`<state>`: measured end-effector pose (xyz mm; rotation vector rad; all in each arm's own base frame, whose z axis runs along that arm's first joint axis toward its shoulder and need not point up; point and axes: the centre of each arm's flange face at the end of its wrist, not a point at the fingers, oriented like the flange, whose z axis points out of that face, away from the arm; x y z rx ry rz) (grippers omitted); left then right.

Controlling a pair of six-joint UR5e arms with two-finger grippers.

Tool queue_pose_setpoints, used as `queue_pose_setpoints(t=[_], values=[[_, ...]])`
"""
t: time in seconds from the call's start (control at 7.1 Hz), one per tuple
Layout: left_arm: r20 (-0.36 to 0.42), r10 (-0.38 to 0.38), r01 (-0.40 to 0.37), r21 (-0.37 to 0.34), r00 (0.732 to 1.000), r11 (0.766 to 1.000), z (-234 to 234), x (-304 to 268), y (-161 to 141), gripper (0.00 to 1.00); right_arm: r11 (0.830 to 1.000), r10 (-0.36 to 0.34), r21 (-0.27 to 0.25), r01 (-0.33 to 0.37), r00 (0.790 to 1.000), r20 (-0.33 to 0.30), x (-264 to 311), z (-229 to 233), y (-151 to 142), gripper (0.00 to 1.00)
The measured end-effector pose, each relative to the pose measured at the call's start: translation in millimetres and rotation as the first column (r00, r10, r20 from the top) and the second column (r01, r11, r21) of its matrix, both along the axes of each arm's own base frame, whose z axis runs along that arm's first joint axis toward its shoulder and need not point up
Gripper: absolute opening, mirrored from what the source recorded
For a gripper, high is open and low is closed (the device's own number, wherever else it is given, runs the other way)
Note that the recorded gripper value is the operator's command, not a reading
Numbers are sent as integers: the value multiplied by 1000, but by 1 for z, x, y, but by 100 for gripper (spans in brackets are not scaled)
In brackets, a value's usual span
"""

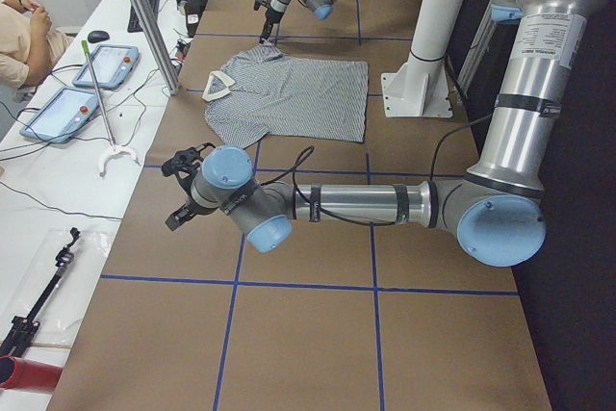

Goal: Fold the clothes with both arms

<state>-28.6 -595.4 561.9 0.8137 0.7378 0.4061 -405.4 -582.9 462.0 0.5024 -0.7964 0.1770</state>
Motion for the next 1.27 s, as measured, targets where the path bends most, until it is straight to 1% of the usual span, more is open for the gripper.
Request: queue_pose_setpoints(t=[0.28,0.99,1.27], values=[[0,0,0,1,1000,1000,0,0,0,100,1000,0,-4,0,1000,-8,2,6,2,39],[0,0,0,0,1000,1000,0,0,0,100,1000,0,1,0,1000,-2,3,2,2,39],[0,0,0,0,1000,1000,0,0,0,100,1000,0,-1,0,1000,-3,3,3,3,37]])
